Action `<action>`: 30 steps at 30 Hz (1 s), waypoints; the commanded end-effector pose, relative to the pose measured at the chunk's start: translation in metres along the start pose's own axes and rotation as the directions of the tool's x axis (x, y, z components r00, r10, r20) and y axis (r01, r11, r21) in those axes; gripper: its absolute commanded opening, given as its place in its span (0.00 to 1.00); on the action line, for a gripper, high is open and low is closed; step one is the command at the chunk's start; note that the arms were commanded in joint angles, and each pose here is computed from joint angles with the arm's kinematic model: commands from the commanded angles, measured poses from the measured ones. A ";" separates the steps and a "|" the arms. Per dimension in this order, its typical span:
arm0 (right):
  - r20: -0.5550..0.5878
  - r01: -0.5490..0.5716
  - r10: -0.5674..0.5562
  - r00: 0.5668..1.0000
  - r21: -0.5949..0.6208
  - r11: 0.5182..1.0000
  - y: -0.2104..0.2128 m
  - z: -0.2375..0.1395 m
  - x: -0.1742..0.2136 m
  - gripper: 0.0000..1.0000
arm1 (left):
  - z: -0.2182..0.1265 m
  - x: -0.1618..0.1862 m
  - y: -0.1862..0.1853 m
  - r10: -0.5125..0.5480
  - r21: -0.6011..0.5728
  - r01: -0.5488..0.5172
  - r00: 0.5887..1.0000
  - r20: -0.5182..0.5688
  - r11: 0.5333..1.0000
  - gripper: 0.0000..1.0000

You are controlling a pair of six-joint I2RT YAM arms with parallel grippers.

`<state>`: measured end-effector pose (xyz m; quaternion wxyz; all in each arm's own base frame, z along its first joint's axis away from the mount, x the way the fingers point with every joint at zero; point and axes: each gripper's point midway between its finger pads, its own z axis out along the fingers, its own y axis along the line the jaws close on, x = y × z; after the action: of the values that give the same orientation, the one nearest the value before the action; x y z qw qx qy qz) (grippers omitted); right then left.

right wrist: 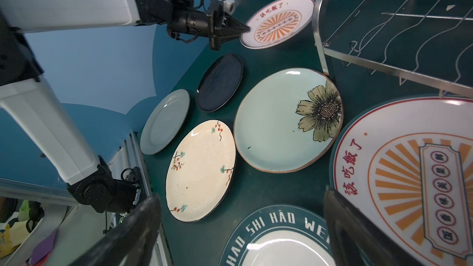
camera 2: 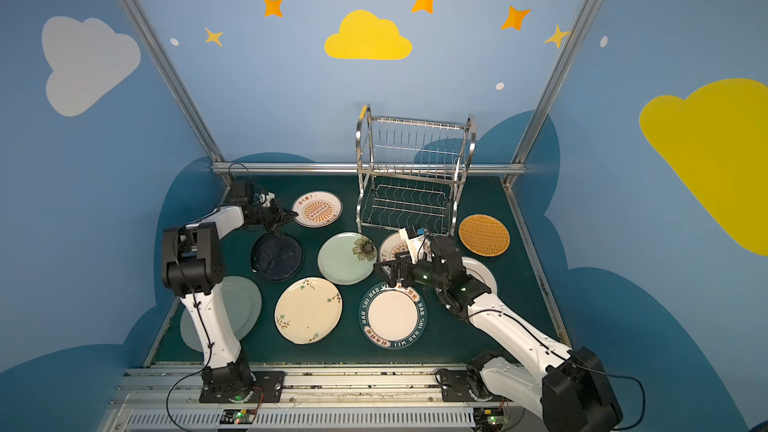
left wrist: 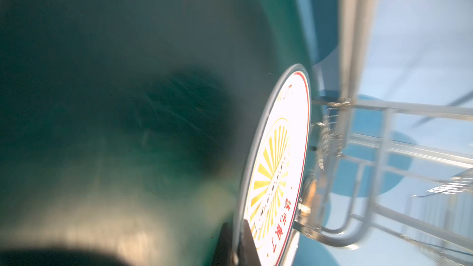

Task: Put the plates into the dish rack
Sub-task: 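Grasp the rim of the orange-sunburst plate with the left gripper and tilt it up, then raise the plate upright with the left gripper while right gripper grasps its rim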

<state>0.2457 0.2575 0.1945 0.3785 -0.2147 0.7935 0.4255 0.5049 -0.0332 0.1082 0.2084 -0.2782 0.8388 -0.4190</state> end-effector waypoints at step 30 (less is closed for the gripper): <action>0.133 -0.230 0.225 0.965 0.021 0.973 0.051 -0.050 -0.104 0.85 | -0.136 0.259 -0.167 0.351 0.529 -0.250 0.931 -0.097 0.811 0.04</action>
<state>0.2573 0.2380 0.3378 0.4433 -0.1088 0.7665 0.4517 0.2782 -0.1910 0.2587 0.2196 -0.0822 0.7764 -0.5850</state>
